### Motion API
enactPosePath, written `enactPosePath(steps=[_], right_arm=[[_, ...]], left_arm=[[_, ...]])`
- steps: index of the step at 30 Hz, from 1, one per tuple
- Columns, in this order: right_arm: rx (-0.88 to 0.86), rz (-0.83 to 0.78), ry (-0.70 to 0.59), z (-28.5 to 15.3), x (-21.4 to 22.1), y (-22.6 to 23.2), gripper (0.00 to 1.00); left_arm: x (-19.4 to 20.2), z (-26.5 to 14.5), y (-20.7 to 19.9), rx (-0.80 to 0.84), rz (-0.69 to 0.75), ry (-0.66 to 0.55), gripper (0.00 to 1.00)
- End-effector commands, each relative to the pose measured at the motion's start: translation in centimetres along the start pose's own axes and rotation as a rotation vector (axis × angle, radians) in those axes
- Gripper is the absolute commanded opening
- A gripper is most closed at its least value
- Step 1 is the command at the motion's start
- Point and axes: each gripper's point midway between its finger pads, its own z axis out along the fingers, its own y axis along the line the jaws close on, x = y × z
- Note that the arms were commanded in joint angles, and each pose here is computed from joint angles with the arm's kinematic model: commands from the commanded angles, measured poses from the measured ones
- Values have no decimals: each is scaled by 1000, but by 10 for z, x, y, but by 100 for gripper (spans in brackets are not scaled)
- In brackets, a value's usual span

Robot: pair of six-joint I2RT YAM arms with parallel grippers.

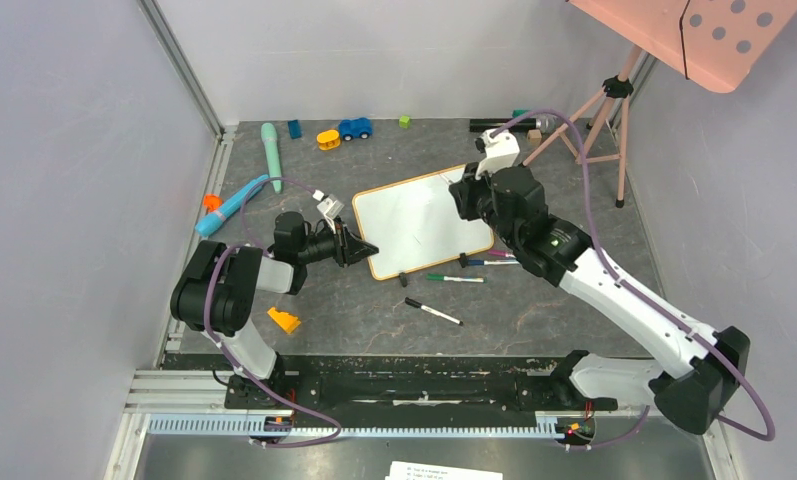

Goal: Write a sentence on the whiteboard

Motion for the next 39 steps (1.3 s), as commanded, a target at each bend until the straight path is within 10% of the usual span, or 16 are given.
enactPosePath(steps=[1, 16, 39], right_arm=[[-22, 21, -34, -14, -1, -1, 0], [-186, -72, 38, -11, 18, 22, 0], [-313, -154, 61, 1, 32, 65, 0]], left_arm=[[-11, 1, 11, -48, 43, -31, 29], [-10, 1, 13, -51, 35, -23, 11], [-10, 1, 13, -49, 41, -21, 10]])
